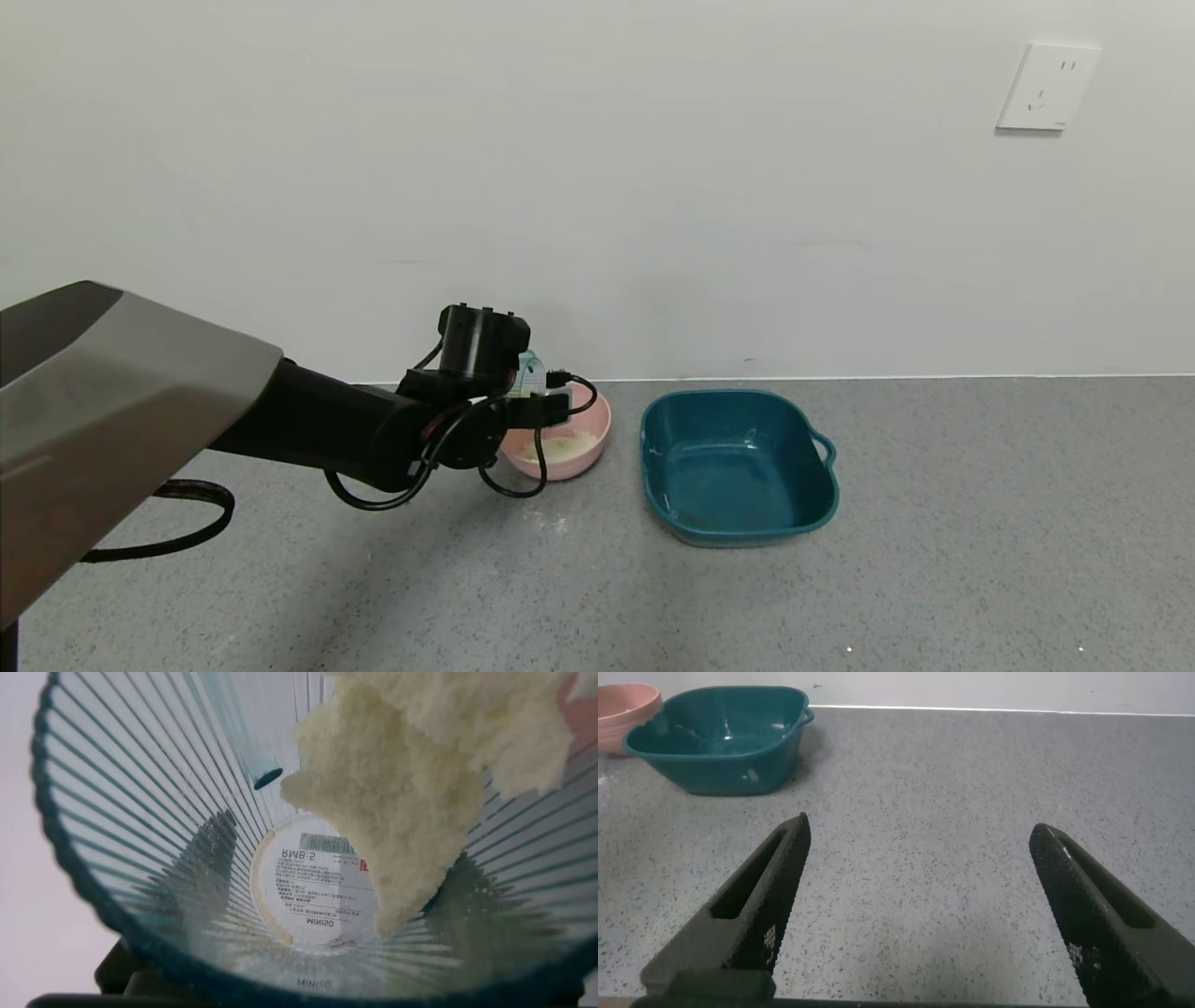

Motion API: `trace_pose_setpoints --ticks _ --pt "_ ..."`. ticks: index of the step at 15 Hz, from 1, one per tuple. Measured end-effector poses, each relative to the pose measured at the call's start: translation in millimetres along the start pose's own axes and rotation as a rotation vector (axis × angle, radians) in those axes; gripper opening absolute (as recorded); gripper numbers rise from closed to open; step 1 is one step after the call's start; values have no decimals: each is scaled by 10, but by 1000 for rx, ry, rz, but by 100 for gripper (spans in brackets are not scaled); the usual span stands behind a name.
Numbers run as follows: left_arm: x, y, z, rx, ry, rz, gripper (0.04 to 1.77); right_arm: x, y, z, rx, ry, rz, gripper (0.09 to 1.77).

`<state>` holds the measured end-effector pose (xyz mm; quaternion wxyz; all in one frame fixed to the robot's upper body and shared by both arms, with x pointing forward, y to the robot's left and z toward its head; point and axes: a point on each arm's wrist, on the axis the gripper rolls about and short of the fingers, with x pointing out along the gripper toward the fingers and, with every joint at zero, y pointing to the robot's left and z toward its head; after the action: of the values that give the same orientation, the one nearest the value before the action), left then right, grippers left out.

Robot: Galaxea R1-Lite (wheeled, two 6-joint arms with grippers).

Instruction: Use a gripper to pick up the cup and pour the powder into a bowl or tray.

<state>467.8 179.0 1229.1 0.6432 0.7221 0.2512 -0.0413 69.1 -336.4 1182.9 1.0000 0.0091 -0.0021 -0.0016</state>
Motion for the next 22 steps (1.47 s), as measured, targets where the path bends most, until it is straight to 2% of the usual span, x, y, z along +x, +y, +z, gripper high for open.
trace_pose_setpoints --ticks 3,13,18,22 --pt "-10 -15 -7 -203 -28 -13 127 0 0 0 0 0 0 171" --pt "-117 62 -109 -770 -96 -47 127 0 0 0 0 0 0 171" --pt "-110 124 -371 -1077 -117 -89 127 0 0 0 0 0 0 171" --pt "-42 112 -696 -1311 -75 -105 127 0 0 0 0 0 0 171"
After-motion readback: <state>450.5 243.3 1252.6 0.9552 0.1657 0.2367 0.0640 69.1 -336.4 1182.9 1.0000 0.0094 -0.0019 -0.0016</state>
